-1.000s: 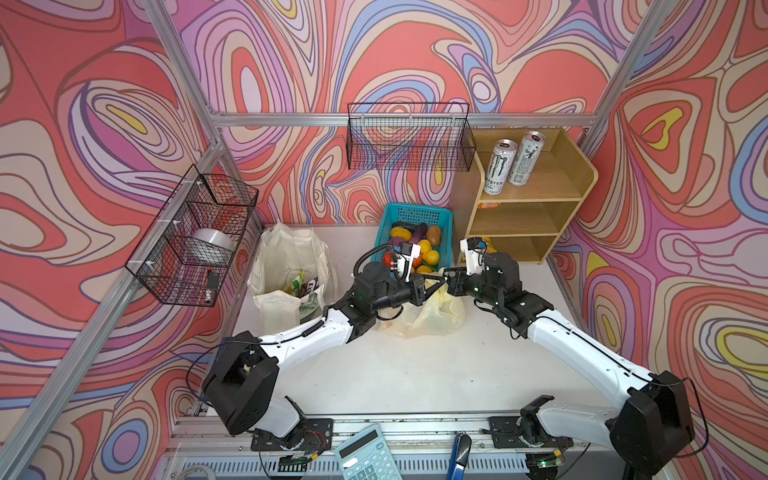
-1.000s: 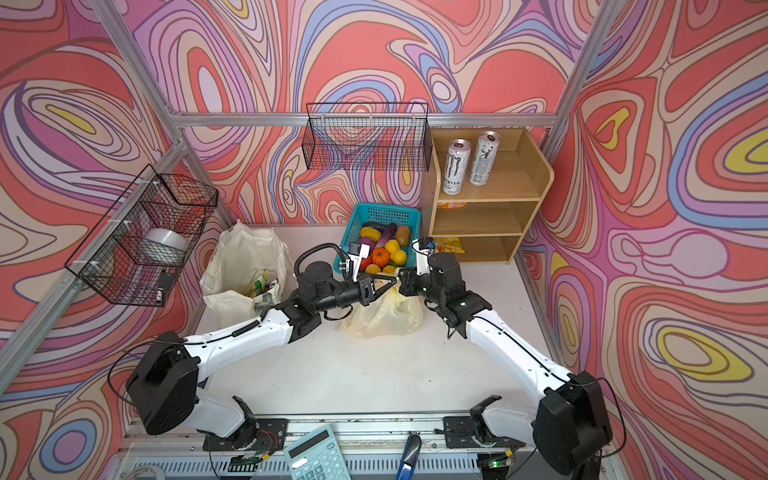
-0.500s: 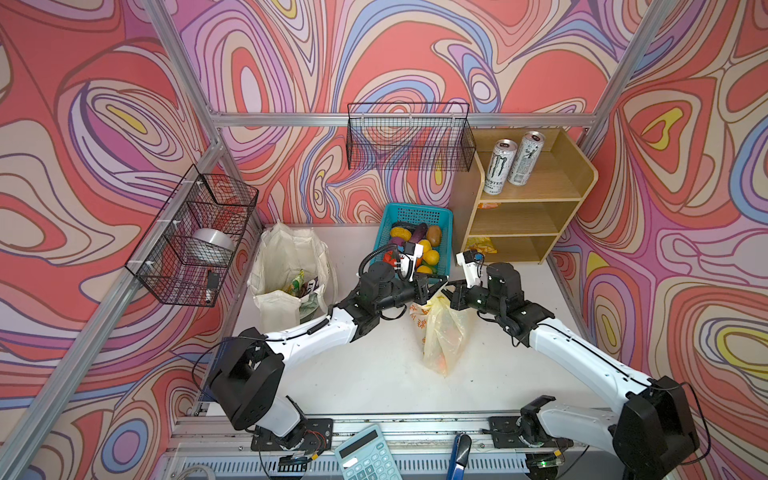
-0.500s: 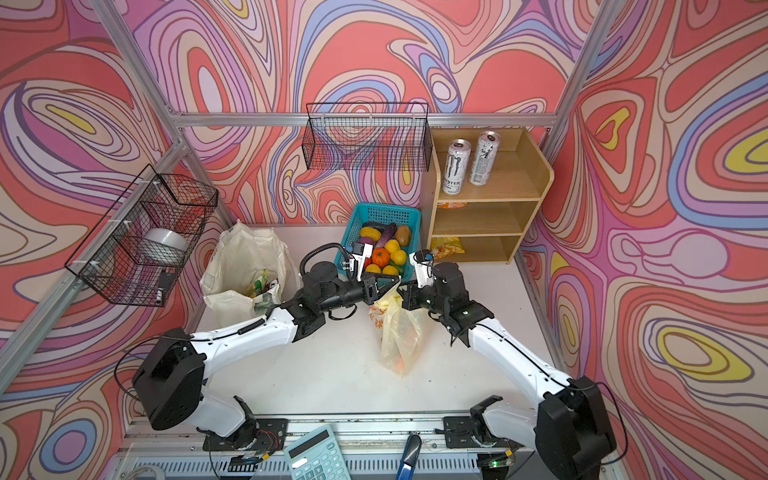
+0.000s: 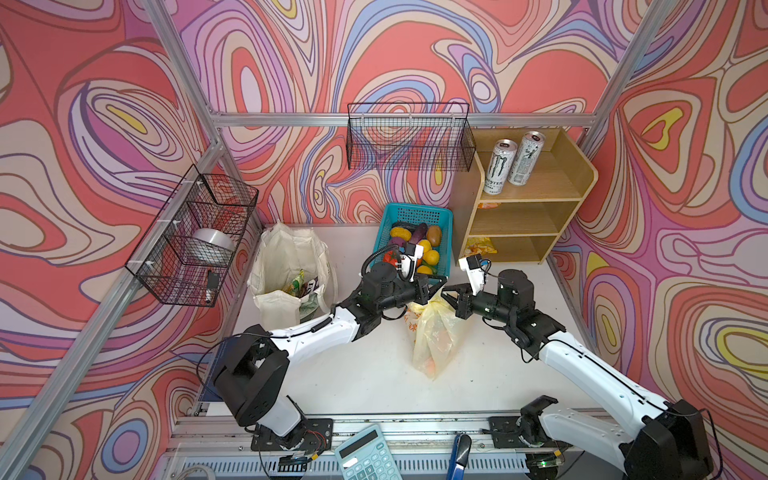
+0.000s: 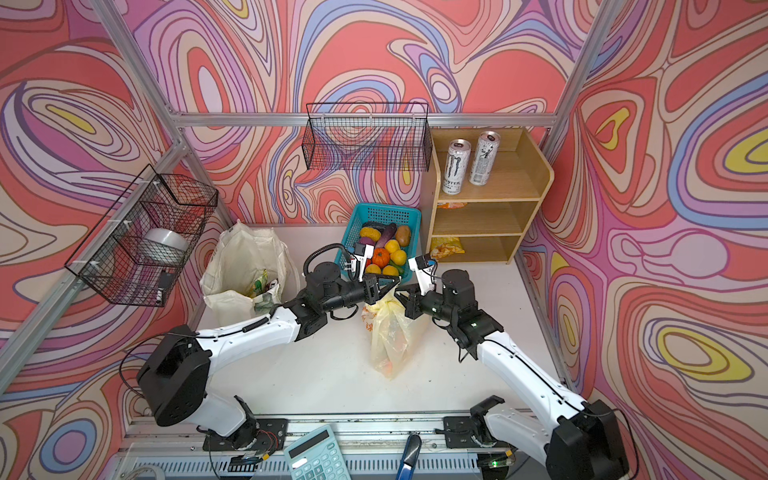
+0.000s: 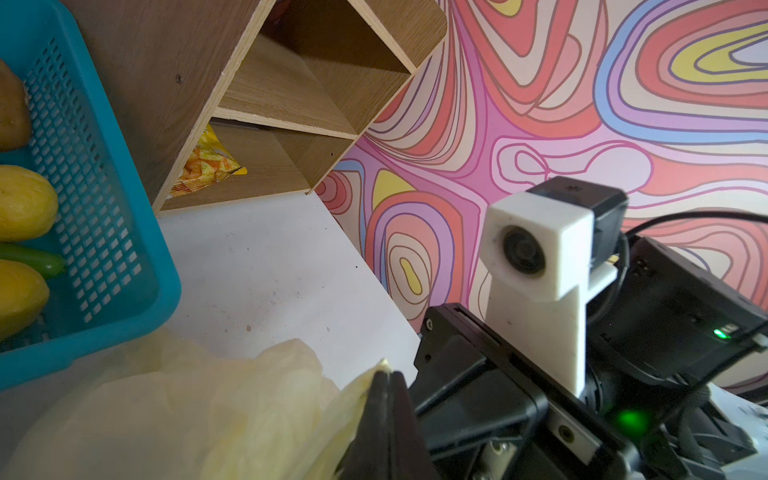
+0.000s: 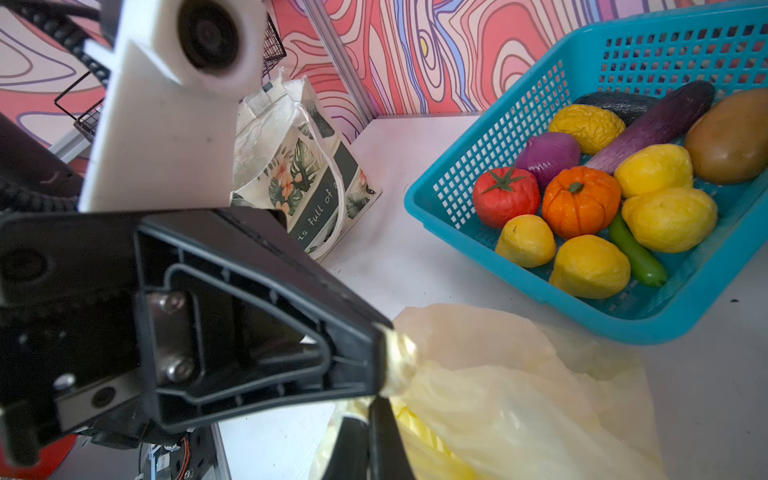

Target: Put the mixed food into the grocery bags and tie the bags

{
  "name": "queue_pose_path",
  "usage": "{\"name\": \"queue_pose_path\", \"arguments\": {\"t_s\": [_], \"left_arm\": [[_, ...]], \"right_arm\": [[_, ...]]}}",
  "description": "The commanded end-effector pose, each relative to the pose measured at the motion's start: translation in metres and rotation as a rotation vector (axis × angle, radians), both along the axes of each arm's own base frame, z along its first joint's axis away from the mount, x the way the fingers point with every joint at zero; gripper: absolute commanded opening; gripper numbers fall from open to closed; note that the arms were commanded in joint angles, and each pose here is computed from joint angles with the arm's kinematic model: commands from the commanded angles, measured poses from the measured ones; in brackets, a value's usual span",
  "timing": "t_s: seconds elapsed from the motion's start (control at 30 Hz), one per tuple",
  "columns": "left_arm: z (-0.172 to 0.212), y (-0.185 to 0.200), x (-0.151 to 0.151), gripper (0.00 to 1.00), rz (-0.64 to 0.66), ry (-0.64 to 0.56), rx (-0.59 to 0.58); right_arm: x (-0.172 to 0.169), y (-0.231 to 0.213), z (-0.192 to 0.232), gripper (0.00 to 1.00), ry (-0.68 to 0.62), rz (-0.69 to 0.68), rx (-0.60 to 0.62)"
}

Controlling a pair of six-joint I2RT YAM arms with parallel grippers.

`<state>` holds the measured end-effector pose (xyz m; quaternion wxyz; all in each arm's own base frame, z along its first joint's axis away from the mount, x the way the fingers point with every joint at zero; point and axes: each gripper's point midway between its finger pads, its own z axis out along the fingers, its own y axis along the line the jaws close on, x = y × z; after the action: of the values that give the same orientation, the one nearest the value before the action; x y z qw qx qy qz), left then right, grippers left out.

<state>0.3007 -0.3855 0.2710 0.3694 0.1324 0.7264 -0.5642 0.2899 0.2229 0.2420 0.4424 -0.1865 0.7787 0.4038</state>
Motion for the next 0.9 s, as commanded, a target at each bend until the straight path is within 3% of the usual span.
{"name": "queue_pose_path", "arguments": {"t_s": [0.0,0.17,0.33,0.47,0.57,0.6,0.8,0.87], "left_arm": [[0.017,-0.005,0.002,0.00,-0.014,-0.022,-0.041],[0.018,-0.006,0.001,0.00,-0.015,-0.022,-0.042],[0.022,-0.007,0.001,0.00,-0.026,-0.025,-0.047],[0.023,-0.008,0.000,0.00,-0.035,-0.024,-0.053],[0.025,-0.008,-0.002,0.00,-0.041,-0.023,-0.057],[0.025,-0.008,-0.002,0.00,-0.043,-0.023,-0.057],[0.031,-0.005,-0.003,0.00,-0.036,-0.048,-0.057],[0.038,-0.001,-0.002,0.10,-0.024,-0.081,-0.051]], "right_arm": [[0.001,0.007,0.004,0.11,-0.027,0.039,0.021],[0.004,0.011,0.001,0.33,-0.019,0.049,0.033],[0.008,0.013,-0.002,0.35,-0.013,0.049,0.043],[0.012,0.014,0.000,0.26,-0.017,0.043,0.050],[0.015,0.013,0.002,0.02,-0.022,0.027,0.057],[0.015,0.013,0.002,0.00,-0.023,0.025,0.058],[0.016,0.011,0.001,0.00,-0.028,0.014,0.046],[0.016,0.010,-0.001,0.00,-0.028,0.012,0.033]]}}
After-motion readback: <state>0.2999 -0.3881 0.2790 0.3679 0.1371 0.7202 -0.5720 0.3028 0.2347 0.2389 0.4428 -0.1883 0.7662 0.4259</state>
